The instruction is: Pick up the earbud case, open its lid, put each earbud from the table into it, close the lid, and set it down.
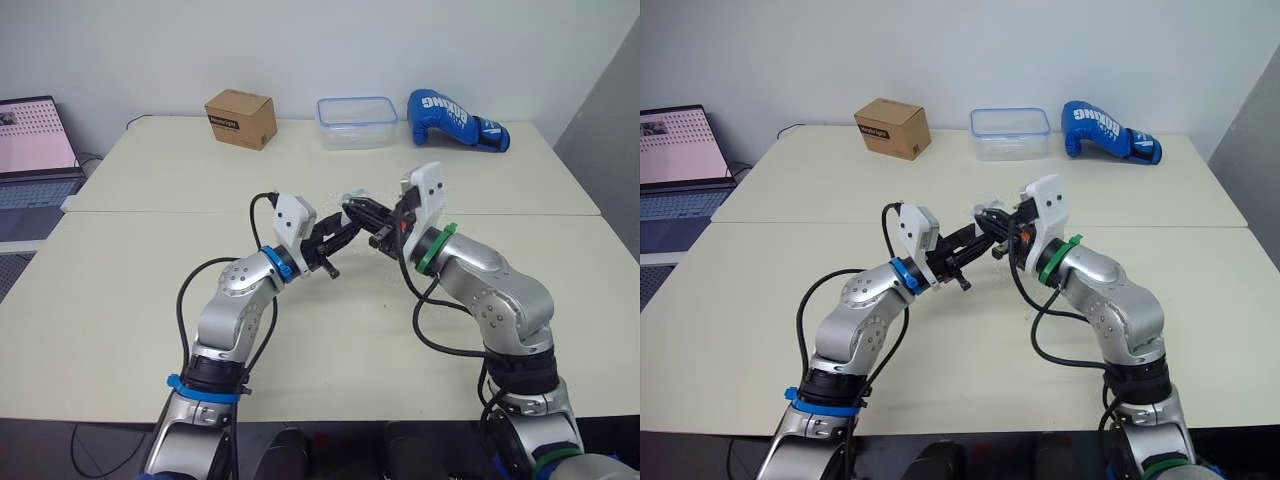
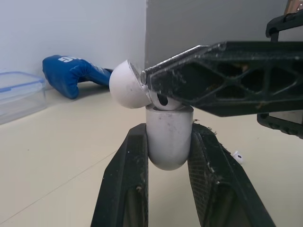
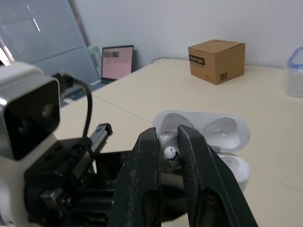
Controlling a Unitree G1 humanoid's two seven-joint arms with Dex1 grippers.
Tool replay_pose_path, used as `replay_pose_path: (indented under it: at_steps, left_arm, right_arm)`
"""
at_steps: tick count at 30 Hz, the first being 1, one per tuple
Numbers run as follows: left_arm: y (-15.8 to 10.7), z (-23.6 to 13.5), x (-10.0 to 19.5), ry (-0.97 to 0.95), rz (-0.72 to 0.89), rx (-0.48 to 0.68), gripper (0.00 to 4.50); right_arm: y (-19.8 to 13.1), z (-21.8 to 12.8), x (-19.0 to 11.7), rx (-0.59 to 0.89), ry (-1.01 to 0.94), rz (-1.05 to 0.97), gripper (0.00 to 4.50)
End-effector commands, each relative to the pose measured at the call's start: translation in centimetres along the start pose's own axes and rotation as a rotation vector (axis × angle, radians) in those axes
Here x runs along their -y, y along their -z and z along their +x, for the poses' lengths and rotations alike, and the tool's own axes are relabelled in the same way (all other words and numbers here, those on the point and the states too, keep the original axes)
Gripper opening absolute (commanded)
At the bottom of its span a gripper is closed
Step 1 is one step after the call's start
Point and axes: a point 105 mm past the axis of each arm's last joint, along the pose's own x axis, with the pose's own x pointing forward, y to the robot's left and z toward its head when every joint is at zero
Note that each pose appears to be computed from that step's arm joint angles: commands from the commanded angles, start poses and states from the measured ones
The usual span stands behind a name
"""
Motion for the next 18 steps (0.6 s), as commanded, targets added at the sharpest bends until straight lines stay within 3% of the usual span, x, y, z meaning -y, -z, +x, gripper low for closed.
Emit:
replay_pose_path:
  at_steps: [1,5,14,18]
  left_arm:
    - [-1.2,-0.6,-0.2,-0.006,0.029,0.045,0.77]
    - [-0.8,-1.7,-0.9,-0.039,0.029,0.024,0.77]
    - [-0.2,-3.4,-1.5,-0.075,0.039,-0.010,0.77]
    - [-0.1,-3.1,-1.2,-0.065,0.035,-0.008,0.77]
  right_arm:
    - [-4.3,-1.7,-0.2,0.096,-0.038,-0.021,0.25]
    - [-4.5,-4.2,1.8,0.012,0.015,-0.126,0.25]
    - [4.2,-15.4,7.8,-0.397,0.185,-0.315,0.25]
    - [7.1,-17.1,8.6,-0.457,0.186,-0.350,0.25]
